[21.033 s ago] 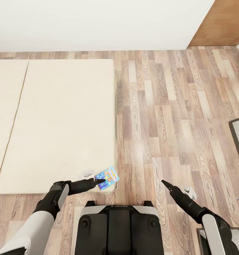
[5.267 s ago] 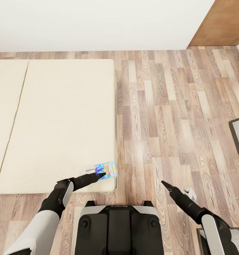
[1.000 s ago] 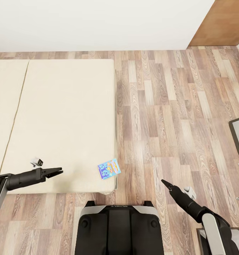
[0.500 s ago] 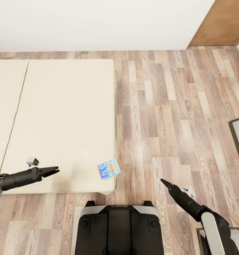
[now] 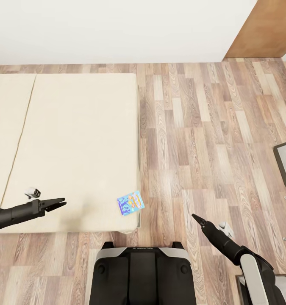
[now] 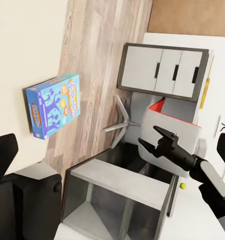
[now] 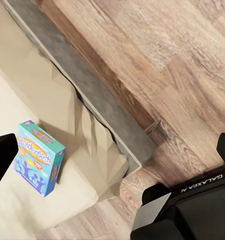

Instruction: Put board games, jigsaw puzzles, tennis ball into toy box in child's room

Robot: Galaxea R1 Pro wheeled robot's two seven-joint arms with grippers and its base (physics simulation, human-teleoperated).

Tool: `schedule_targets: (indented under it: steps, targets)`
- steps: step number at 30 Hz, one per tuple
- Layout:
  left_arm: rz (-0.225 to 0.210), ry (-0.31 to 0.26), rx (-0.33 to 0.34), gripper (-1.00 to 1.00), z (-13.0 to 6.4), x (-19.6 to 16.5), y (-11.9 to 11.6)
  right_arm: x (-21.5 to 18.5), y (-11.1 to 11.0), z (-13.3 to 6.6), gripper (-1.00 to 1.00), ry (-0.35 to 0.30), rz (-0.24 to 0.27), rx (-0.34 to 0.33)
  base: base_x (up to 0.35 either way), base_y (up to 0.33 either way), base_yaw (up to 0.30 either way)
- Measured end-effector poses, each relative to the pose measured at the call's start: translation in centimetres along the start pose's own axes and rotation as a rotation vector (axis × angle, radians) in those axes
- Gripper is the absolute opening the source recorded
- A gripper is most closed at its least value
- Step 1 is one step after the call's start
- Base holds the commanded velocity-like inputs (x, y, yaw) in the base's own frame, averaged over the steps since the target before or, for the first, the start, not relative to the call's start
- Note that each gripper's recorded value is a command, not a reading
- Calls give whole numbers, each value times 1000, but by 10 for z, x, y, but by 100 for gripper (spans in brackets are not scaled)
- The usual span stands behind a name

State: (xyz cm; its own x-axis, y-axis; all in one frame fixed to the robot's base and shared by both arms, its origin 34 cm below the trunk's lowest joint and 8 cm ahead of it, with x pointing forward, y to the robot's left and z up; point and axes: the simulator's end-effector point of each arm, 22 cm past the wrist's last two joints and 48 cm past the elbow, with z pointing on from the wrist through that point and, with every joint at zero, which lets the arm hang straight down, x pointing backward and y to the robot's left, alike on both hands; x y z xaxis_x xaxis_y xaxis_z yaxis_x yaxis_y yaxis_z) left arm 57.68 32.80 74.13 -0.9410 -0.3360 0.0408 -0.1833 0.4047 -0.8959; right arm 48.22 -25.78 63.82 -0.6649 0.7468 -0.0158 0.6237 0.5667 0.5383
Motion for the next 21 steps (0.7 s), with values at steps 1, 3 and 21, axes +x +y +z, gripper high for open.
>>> schedule_targets:
  steps: [1,3,21]
  targets:
    - [1,-1,0,100,0,0,-1,0,1,0,100,-1,0,-1,0,0,21]
    - [4,-3,1,100,-1,-1,-2,-1,2,-1,100,-3,-1,-4,0,0,39]
    - [30,-17,10,100,-6,-9,-16,-7,14,-5,100,-19,-9,-24,8,0,63]
